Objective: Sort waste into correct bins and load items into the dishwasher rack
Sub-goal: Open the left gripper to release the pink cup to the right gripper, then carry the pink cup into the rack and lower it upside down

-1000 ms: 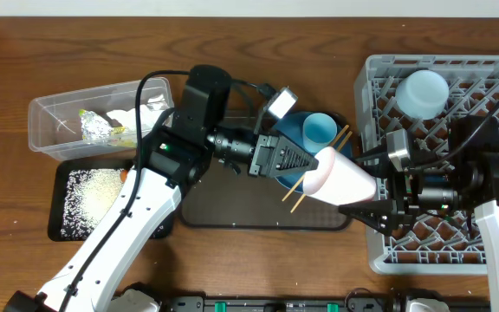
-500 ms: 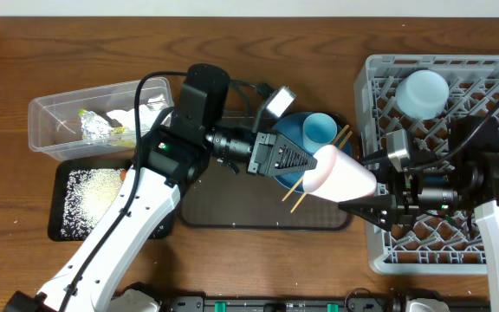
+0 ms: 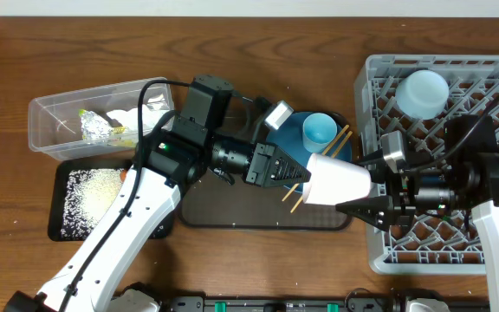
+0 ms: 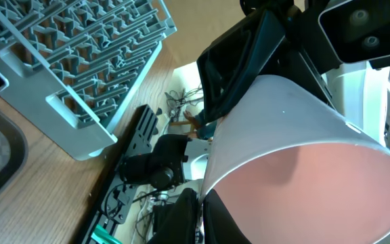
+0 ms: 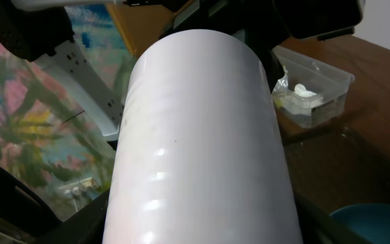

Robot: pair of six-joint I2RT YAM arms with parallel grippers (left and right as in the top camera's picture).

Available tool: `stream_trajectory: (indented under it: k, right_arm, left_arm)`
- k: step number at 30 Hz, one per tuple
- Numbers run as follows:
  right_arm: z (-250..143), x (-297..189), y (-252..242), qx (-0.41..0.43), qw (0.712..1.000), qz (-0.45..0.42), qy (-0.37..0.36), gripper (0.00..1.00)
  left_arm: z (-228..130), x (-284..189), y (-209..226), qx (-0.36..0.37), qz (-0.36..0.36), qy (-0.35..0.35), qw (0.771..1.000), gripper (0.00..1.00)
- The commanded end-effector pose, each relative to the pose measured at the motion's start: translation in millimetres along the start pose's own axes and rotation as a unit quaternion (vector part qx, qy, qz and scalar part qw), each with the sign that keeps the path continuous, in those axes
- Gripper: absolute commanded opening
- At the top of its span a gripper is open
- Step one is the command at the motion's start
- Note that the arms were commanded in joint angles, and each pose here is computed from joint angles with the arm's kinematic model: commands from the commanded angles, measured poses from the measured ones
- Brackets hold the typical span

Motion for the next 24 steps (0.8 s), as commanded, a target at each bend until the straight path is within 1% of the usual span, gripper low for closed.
stream_trajectory:
  k: [1, 2, 4, 5, 10, 15, 20, 24]
  right_arm:
    - [5, -2, 2, -0.014, 1.0, 0.008, -0.021, 0.49]
    - [5, -2, 2, -0.015, 1.0, 0.008, -0.021, 0.49]
    - [6, -2, 1, -0.019, 1.0, 0.007, -0.022, 0.48]
    - [6, -2, 1, -0.021, 1.0, 0.007, -0.022, 0.48]
    - [5, -2, -1, -0.019, 1.0, 0.002, -0.017, 0.47]
    - [2, -3, -9, 0.016, 0.999, -0.029, 0.012, 0.47]
    - [2, -7, -19, 0.062, 0.996, -0.067, 0.022, 0.44]
    - [2, -11, -26, 0.09, 0.991, -0.092, 0.024, 0.43]
  left_arm:
    - [-4, 1, -1, 0.006, 0.001, 0.004, 1.0, 0.07]
    - [-4, 1, -1, 0.007, 0.001, 0.004, 1.0, 0.08]
    - [-3, 1, 1, 0.007, 0.007, 0.003, 1.0, 0.16]
    - [-3, 1, 2, 0.007, 0.013, 0.001, 1.0, 0.17]
    - [-1, -2, 7, 0.004, 0.039, -0.008, 0.999, 0.17]
    - [3, -15, 19, -0.005, 0.082, -0.031, 0.996, 0.17]
    - [-1, -27, 35, -0.046, 0.153, -0.042, 0.986, 0.17]
    - [-8, -32, 44, -0.075, 0.196, -0.04, 0.977, 0.17]
Point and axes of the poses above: each gripper's point midway between its finger pads, its own x axis out along the fingers, its own y axis along the line the jaws close on, z = x × y, the point moved 8 cm from there along -x, back along the fingers, and after that the axes turned 11 degrees about x, right-handed, at the moved point
